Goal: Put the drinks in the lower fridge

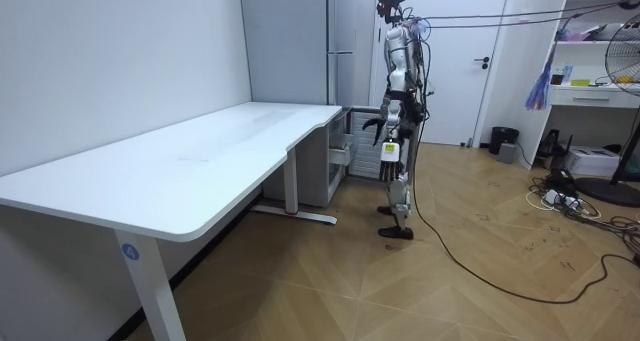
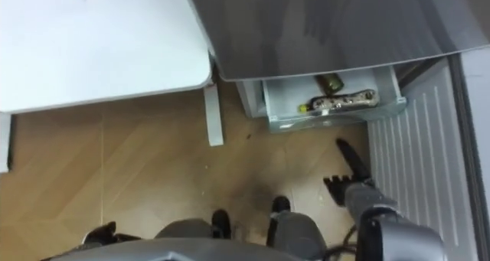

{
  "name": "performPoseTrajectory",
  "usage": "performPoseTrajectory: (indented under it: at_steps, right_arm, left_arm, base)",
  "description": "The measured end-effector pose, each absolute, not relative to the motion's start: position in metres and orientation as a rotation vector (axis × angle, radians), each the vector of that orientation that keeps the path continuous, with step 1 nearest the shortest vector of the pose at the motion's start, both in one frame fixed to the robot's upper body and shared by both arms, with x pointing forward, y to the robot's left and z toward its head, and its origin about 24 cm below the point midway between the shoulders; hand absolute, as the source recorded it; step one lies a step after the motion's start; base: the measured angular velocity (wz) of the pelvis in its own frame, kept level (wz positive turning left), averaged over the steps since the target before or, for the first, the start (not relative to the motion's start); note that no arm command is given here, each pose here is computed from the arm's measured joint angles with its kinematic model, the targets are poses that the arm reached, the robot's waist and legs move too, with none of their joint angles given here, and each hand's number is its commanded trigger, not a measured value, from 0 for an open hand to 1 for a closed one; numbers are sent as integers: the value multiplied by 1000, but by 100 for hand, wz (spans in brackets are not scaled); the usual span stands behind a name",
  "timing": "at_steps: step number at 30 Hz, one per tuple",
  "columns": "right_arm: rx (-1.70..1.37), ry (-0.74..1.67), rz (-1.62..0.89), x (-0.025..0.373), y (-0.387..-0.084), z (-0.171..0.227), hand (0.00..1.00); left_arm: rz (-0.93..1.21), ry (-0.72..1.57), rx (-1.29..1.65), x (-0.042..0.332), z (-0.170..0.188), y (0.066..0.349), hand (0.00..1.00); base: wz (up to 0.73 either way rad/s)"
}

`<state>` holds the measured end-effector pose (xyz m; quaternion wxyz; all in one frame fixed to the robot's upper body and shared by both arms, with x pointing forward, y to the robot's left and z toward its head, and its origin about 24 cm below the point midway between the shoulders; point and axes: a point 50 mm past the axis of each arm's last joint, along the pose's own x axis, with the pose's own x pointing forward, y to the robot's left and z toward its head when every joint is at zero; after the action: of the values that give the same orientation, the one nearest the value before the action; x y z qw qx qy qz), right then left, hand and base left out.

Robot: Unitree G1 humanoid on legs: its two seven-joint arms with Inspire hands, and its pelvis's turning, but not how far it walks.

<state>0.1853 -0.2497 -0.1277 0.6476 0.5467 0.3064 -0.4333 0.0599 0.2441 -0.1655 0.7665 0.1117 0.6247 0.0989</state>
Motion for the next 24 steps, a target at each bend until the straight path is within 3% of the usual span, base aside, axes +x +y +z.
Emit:
performPoseTrajectory:
  at_steps: [11, 24]
  right_arm:
    - [1304, 483, -988, 223, -284, -94, 0]
    - [1163, 233, -790, 261, -332, -36, 0]
  left_arm:
    - [222, 1233, 301, 112, -154, 249, 0]
    - [275, 1177, 318, 120, -145, 266, 0]
  base:
    - [12]
    - [11]
